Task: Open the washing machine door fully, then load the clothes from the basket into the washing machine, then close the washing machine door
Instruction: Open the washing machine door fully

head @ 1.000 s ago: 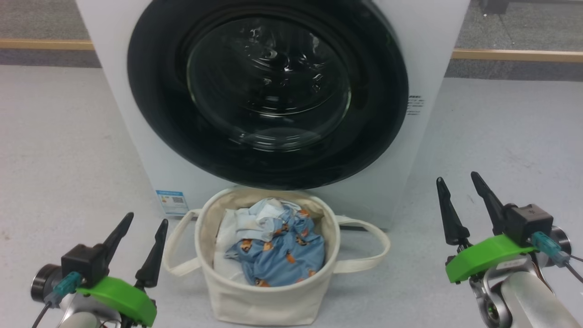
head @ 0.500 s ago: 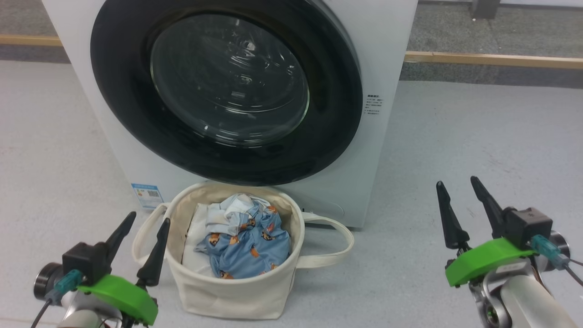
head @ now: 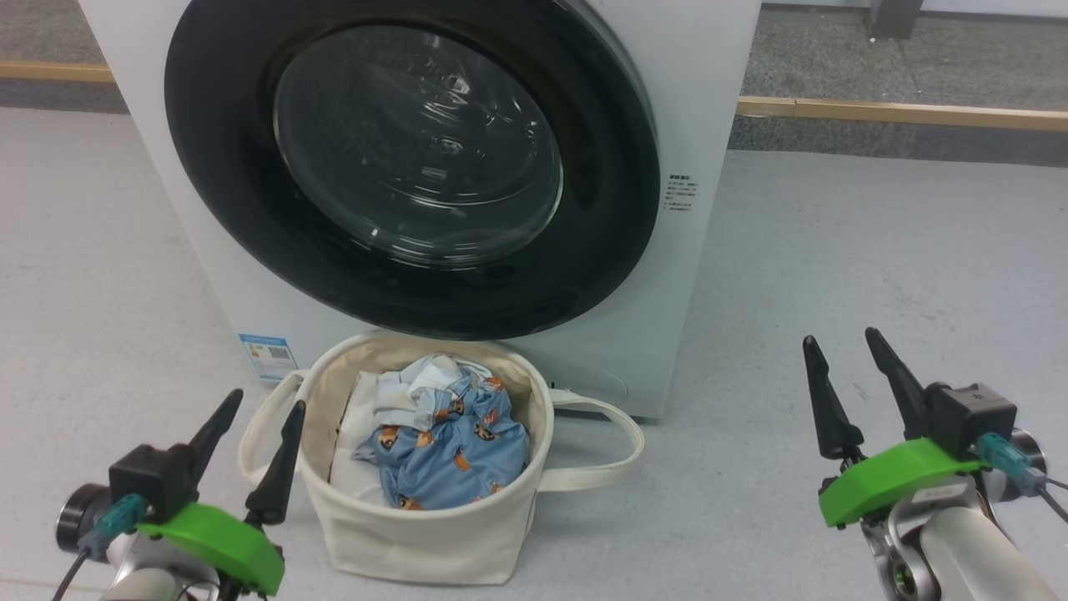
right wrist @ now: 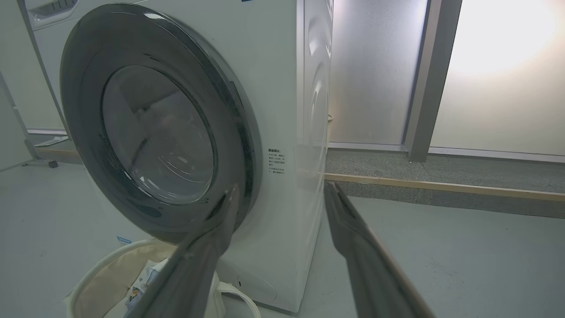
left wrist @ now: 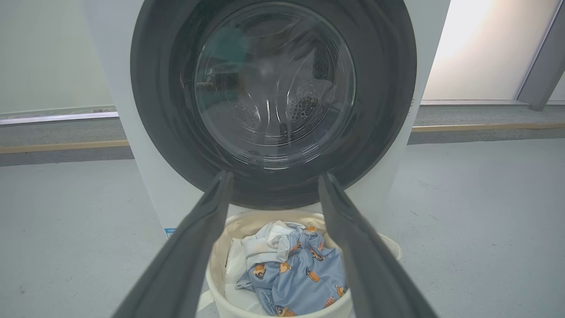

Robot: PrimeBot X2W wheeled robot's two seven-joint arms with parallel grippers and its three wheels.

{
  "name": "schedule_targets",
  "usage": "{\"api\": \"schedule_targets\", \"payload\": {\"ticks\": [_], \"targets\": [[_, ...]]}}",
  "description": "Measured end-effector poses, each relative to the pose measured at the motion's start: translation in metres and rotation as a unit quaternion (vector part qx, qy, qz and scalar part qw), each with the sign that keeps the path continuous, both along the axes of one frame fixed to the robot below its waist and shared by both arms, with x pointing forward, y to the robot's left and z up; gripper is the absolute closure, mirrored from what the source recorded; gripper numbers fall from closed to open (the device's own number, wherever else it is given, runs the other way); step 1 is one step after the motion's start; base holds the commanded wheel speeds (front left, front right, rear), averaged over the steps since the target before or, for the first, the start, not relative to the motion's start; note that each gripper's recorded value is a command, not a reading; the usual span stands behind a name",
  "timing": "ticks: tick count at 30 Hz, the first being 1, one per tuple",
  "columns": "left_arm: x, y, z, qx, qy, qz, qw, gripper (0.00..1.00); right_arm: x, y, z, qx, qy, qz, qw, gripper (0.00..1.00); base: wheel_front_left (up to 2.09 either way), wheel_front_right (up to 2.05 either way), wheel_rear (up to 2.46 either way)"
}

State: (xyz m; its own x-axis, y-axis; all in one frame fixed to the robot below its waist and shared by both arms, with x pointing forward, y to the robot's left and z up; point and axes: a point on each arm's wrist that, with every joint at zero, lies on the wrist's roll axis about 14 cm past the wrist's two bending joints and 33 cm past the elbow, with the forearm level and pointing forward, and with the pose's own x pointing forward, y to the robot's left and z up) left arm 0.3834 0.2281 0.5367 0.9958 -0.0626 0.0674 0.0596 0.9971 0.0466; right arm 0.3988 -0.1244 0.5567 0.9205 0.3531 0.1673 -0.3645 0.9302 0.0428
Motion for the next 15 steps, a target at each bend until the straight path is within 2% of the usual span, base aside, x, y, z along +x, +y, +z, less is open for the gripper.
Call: {"api": "schedule_targets", "payload": {"ticks": [15], "targets": [[0.0013, 0.0056, -0.0001, -0.009, -0.001, 0.013, 1.000, 0.00, 0.0035, -0.0059, -0.0077, 0.017, 0.016, -0.015, 1.000, 0.00, 0.00, 0.00, 0.00]]}}
